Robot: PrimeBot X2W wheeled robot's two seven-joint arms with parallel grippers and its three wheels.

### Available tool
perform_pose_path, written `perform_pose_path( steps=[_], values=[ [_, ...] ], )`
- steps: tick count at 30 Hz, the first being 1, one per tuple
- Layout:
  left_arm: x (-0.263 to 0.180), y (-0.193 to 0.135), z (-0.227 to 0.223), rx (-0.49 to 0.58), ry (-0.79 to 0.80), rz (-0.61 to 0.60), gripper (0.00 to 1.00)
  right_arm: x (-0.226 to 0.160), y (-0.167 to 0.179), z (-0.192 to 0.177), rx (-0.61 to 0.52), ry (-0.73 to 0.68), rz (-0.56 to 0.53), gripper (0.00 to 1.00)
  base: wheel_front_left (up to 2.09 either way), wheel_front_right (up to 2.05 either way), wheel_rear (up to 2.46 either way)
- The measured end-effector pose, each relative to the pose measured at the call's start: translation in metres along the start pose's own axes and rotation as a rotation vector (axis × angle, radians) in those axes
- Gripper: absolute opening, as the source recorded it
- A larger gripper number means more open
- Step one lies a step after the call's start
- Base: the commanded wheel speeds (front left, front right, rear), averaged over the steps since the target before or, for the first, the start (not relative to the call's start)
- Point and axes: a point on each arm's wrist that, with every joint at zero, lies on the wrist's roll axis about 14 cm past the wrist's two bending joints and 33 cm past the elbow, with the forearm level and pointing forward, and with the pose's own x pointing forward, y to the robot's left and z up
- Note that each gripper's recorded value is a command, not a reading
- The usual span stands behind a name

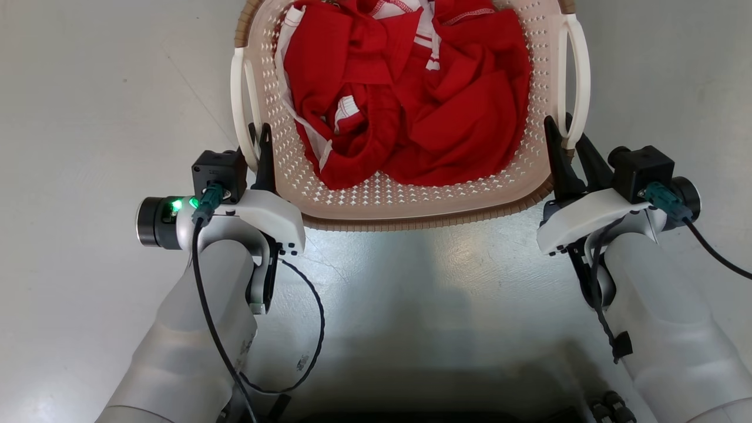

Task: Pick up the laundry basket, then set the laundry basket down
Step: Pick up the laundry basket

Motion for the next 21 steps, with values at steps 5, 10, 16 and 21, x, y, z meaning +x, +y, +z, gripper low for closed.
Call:
perform_pose_path(
  steps=[5, 10, 16, 21],
  values=[
    [-0.002, -0.001, 0.002, -0.015, 0.010, -0.003, 0.00, -0.001, 0.004, 0.002, -0.003, 0.004, 0.012, 0.00, 0.00, 0.00, 0.00],
    [-0.010, -0.005, 0.002, 0.014, 0.039, -0.016, 0.00, -0.011, 0.013, -0.003, -0.021, 0.055, 0.026, 0.00, 0.00, 0.00, 0.00],
    [-0.017, -0.010, 0.011, 0.027, 0.034, -0.027, 0.00, -0.021, 0.019, 0.006, -0.017, 0.056, 0.036, 0.00, 0.00, 0.00, 0.00],
    [-0.025, -0.016, 0.017, 0.039, 0.033, -0.036, 0.00, -0.032, 0.024, 0.014, -0.018, 0.056, 0.042, 0.00, 0.00, 0.00, 0.00]
  ],
)
